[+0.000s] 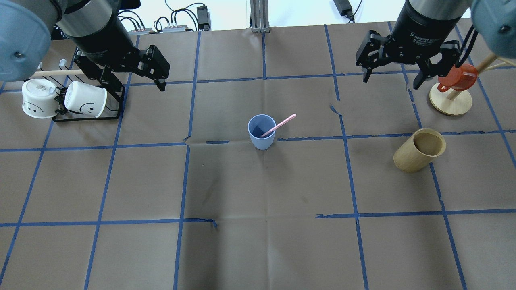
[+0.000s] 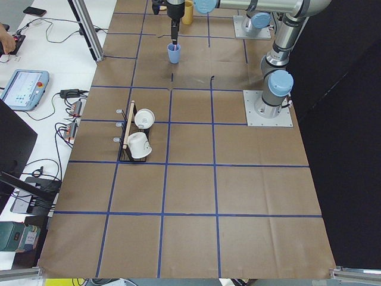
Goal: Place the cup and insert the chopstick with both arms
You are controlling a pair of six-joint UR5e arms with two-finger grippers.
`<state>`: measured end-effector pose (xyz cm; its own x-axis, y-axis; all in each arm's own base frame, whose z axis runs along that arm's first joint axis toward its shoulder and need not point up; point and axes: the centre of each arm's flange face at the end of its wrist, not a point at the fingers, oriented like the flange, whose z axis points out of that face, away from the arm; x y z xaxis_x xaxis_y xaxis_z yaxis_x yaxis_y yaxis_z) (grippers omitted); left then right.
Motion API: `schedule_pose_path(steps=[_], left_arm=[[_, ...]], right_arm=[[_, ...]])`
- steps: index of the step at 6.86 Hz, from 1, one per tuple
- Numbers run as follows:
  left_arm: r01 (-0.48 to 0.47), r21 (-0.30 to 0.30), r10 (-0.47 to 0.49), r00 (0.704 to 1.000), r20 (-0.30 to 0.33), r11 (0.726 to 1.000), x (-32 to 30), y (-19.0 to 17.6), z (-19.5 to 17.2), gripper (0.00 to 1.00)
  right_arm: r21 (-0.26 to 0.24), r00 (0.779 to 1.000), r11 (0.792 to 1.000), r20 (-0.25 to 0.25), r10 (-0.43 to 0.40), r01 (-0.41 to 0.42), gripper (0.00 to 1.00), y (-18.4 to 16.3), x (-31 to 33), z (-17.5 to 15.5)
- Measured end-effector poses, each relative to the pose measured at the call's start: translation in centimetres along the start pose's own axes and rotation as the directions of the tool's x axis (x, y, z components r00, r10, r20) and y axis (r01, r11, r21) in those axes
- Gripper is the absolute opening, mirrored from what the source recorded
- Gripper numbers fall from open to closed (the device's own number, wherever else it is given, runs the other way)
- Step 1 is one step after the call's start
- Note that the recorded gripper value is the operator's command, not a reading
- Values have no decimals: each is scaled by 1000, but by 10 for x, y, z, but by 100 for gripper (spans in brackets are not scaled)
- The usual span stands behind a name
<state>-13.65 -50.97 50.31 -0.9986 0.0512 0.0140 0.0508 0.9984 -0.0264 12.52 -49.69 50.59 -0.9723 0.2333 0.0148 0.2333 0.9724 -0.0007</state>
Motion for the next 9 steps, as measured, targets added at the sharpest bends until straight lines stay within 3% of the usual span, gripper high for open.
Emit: schedule_pose_path(steps=[6,9], left_arm=[[11,-4,-11,1000,-7,1000,0,7,-4,100],[12,-5,-12,1000,-6,1000,-1,4,-3,100]], right_arm=[[-38,993,993,38,-111,113,99,-3,-16,14],[-62,991,990,38,-125,127,99,-9,-18,26]])
